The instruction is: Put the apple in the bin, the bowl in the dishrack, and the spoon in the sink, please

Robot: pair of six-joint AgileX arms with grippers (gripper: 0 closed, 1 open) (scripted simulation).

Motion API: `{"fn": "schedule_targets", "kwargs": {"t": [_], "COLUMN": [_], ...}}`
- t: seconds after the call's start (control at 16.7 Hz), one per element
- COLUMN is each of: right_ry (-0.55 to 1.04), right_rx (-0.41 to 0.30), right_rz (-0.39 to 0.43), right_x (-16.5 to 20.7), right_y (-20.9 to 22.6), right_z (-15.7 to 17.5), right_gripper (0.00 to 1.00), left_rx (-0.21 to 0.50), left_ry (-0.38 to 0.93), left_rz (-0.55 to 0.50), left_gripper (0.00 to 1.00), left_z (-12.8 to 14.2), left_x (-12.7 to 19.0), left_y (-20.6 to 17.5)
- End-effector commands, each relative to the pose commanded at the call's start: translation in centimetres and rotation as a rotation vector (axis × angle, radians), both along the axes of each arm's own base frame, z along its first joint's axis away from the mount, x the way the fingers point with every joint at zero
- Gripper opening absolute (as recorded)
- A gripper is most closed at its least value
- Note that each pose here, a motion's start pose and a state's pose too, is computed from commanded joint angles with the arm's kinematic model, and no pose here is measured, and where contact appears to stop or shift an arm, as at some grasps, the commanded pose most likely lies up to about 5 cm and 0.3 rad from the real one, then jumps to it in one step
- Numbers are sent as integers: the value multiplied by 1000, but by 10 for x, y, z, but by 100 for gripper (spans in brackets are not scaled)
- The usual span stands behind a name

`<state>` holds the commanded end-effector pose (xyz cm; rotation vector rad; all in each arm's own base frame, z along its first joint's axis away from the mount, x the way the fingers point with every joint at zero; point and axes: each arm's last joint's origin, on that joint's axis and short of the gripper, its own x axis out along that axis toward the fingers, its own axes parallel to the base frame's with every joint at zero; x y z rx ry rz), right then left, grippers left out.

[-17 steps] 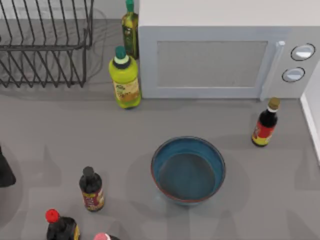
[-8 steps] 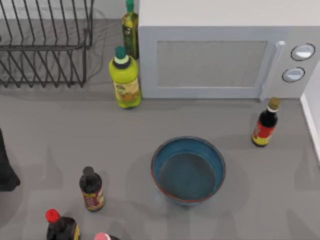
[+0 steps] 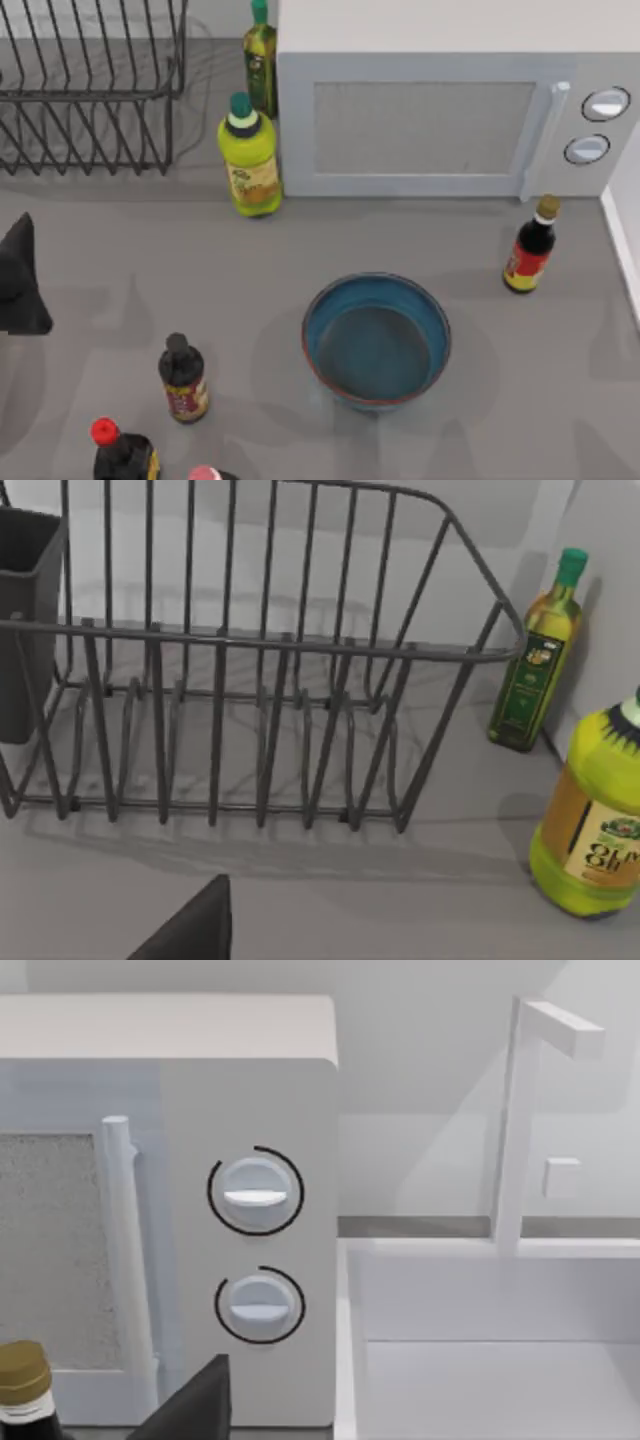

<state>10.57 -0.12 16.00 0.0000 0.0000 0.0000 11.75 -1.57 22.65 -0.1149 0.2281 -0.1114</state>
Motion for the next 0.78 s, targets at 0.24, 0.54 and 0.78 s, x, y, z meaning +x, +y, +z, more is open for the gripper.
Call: {"fn": "schedule_targets", "kwargs": {"t": [0.24,0.54,0.78], "right_ry": [0,0,0], "right_rx": [0,0,0], "right_rz": [0,0,0], "right_x": [0,0,0], "right_y": [0,0,0], "right_z": [0,0,0], "right_gripper": [100,100,100], "left_rx": [-80,-123,-89], "left_ry": [238,592,870], "left_rz": [-90,-167,-175], "left_gripper": [100,100,100], "left_z": [58,110,114], "left_x": [33,102,154], "left_y": [-24,-90,-172]}}
